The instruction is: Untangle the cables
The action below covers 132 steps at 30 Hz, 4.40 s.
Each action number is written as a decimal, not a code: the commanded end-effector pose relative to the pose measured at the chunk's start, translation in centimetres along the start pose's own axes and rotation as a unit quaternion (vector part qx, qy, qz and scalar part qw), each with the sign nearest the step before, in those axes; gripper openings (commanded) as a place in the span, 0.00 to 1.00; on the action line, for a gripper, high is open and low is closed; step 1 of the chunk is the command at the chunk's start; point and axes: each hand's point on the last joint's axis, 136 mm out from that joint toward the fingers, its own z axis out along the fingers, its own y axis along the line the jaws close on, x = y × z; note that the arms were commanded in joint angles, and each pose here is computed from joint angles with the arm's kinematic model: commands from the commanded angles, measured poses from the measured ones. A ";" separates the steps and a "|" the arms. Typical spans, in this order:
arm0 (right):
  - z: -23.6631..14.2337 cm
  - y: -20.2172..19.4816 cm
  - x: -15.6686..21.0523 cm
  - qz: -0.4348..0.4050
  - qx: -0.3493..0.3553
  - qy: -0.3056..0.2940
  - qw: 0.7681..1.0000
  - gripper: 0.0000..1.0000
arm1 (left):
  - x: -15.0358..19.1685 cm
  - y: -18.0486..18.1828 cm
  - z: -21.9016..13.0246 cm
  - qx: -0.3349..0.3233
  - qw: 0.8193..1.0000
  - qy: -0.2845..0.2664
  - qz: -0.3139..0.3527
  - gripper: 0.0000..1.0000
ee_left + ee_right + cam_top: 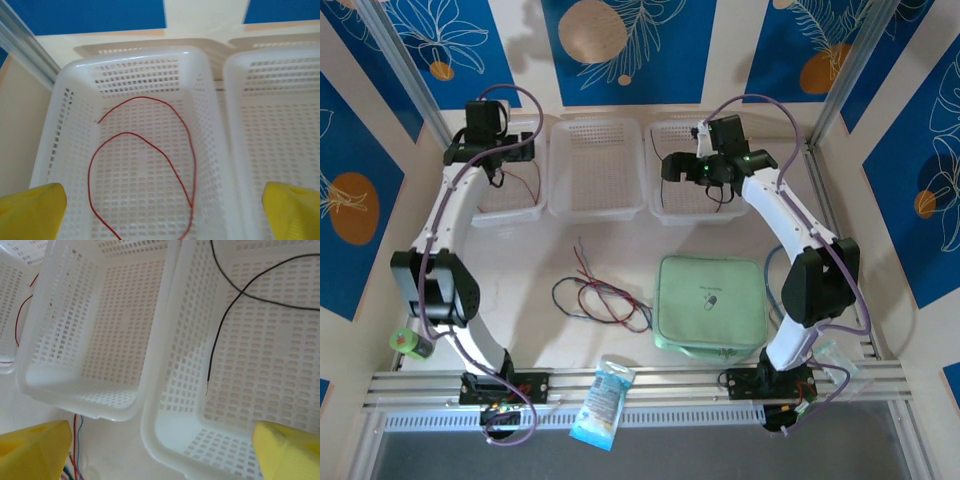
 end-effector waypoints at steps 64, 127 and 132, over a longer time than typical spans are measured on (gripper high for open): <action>15.5 18.0 30.0 0.250 0.126 0.240 0.930 0.03 | 19.1 -5.7 -13.2 0.166 0.955 0.109 -0.219 0.99; -15.4 21.9 0.4 0.058 -0.335 -0.178 0.923 0.00 | 22.5 -19.0 -8.5 0.280 0.919 0.200 -0.192 0.95; -21.1 22.5 -2.4 0.015 -0.348 -0.236 0.907 0.00 | 23.0 -19.6 -7.9 0.283 0.917 0.209 -0.188 0.95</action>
